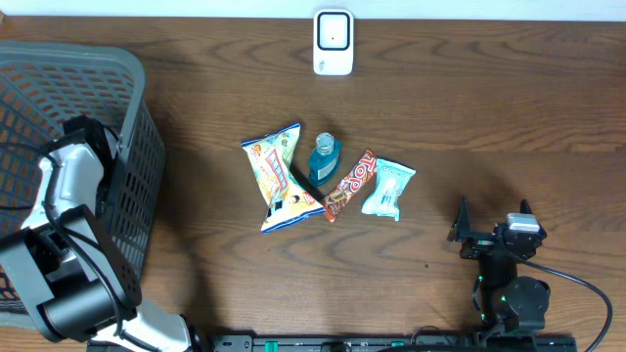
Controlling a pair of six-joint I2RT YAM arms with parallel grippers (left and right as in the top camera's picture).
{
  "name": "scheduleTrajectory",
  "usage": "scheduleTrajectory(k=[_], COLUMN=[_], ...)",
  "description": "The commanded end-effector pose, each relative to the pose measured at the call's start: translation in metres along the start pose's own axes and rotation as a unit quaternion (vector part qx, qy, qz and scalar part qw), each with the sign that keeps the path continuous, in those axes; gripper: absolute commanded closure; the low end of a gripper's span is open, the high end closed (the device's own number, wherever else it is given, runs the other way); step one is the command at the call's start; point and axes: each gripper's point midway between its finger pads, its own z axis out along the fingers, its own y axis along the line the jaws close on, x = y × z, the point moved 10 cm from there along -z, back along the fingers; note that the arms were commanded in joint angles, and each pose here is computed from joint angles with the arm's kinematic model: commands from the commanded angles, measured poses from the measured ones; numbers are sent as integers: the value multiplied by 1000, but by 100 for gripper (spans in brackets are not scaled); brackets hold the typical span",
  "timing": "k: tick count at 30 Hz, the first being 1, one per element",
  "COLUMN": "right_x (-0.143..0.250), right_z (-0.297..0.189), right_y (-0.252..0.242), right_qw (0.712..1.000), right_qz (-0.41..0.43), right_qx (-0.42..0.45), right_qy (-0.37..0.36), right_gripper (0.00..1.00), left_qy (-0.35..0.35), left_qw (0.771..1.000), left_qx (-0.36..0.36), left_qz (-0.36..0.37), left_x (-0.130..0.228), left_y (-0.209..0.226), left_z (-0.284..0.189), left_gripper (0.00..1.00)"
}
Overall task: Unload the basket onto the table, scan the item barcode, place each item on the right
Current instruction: 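Reach the left gripper into the basket and grasp the orange Kleenex pack, then carry the Kleenex pack right of the wipes and set it down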
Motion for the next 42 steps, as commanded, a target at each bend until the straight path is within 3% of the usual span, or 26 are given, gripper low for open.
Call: scheduleTrajectory(k=[1,3,12,24,29,33,38,42], right_x=[0,1,1,0,1,0,1,1], right_z=[0,0,0,0,0,0,0,0], right_y=[1,1,1,1,1,1,1,1], right_qw=[1000,1000,1000,1000,1000,1000,1000,1000], right_qz=[-6,-6,-6,-6,-6,-6,-6,-6], right_qx=[-6,-6,-6,-6,-6,-6,-6,-6], right_qy=[1,1,1,1,1,1,1,1], right_gripper=[1,1,1,1,1,1,1,1], left_qy=[2,-2,-80,-182,-216,-208,-195,-169], left_qw=[1000,1000,997,973,946,912,851,815], left_qx=[-16,-20,-20,142,238,352,482,535], left_qz=[0,0,3,-24,-32,-5,68,147], left_x=[2,3,-8,2,14,34,71,108], left_y=[5,7,10,42,61,73,75,63], left_z=[11,13,-14,-111,-151,-185,-223,-237], left_gripper=[63,92,93,93,93,93,93,93])
